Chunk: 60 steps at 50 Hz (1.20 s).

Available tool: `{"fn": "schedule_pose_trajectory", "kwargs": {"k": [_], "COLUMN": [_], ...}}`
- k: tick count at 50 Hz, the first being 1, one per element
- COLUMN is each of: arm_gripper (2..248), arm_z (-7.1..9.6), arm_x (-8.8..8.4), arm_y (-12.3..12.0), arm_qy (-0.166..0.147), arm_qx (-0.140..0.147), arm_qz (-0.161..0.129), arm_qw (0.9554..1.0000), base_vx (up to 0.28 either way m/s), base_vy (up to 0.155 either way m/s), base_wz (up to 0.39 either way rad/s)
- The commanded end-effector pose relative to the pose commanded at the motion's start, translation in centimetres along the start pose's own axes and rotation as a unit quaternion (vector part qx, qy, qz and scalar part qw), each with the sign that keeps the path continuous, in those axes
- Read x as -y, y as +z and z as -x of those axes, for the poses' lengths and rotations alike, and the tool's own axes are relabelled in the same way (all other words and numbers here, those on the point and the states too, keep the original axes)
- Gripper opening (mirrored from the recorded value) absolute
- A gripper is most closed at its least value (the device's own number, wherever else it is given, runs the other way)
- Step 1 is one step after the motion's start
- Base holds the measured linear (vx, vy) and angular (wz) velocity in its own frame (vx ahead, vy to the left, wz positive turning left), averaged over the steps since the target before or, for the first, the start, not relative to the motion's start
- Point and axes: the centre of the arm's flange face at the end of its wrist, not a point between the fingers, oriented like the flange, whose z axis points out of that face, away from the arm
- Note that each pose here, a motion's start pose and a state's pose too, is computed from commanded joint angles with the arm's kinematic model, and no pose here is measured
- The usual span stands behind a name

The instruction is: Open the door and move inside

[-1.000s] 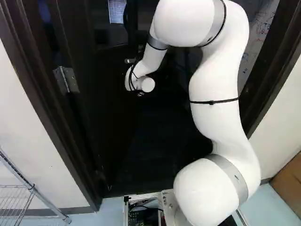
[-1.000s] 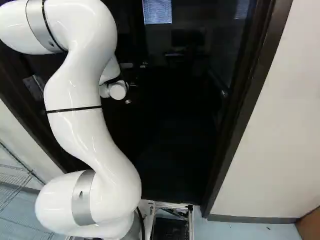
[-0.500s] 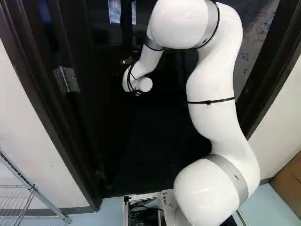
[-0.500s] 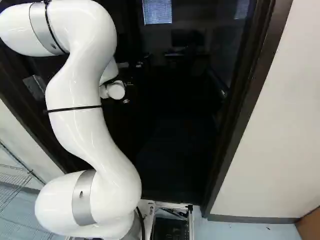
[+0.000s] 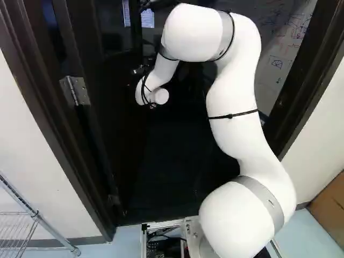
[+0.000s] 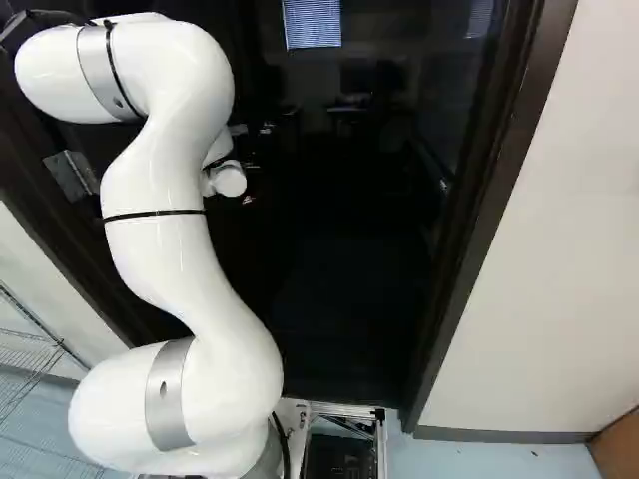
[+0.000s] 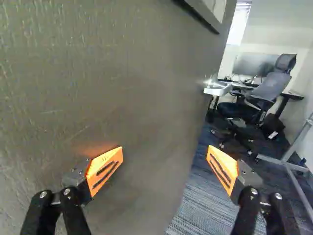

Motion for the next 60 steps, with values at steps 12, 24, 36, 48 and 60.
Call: {"fn": "schedule_pose_trajectory", "kwargs": {"k": [12, 24, 36, 48, 60], "arm_gripper": [247, 247, 247, 247, 247], "arm_z": [0.0, 0.0, -0.1, -0.2, -0.4], "arm_x": [1.3, 3.0, 4.3, 5.3, 6.2], "arm_y": [1.8, 3.0, 3.4, 2.6, 0.9], "arm_qy": [-0.002, -0.004, -0.011, -0.018, -0.025], "arm_qx": [-0.007, -0.013, -0.015, -0.013, -0.007], "arm_qz": [-0.01, -0.024, -0.039, -0.053, -0.067], "arm_qw": [0.9999, 0.9996, 0.9991, 0.9984, 0.9974], "base_vx": [0.0, 0.0, 0.0, 0.0, 0.0], "base_vy": [0.0, 0.0, 0.0, 0.0, 0.0], "base_wz": [0.0, 0.0, 0.0, 0.0, 0.0]}}
